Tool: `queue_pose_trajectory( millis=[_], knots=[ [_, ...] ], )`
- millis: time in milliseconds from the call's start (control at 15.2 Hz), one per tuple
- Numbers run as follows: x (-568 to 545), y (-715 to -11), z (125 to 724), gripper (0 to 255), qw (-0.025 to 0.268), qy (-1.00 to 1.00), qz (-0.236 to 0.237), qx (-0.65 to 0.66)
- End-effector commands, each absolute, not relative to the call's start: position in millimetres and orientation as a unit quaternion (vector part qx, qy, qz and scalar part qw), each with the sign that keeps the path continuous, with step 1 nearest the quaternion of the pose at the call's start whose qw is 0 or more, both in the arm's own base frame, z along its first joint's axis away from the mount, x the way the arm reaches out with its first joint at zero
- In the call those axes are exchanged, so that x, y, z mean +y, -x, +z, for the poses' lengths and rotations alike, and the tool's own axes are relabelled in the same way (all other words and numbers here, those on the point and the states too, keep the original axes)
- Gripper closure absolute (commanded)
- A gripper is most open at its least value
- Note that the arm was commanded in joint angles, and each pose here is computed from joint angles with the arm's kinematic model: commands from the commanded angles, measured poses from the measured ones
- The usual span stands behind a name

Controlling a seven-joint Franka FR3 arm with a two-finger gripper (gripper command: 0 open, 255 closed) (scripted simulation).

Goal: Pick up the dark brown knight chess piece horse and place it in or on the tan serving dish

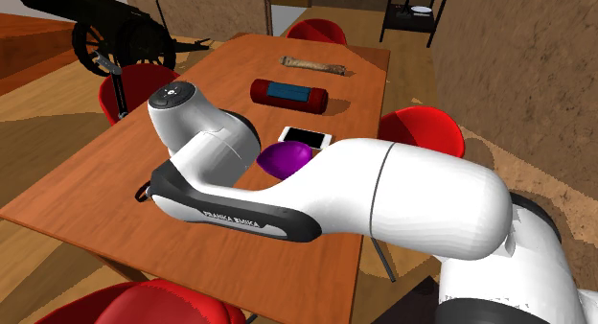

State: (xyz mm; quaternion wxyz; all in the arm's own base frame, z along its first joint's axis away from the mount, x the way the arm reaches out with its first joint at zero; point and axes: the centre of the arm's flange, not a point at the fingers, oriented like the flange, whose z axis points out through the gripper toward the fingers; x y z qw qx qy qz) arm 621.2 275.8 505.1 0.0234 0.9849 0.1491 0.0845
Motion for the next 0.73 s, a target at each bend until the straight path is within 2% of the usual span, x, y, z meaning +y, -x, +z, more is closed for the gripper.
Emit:
queue_pose_trajectory(
  millis=[0,660],
  knots=[
    [275.8,-621.2,505.0,255,0.023,-0.985,0.084,0.149],
    [275.8,-621.3,547.1,255,0.023,-0.985,0.084,0.149]
  ],
)
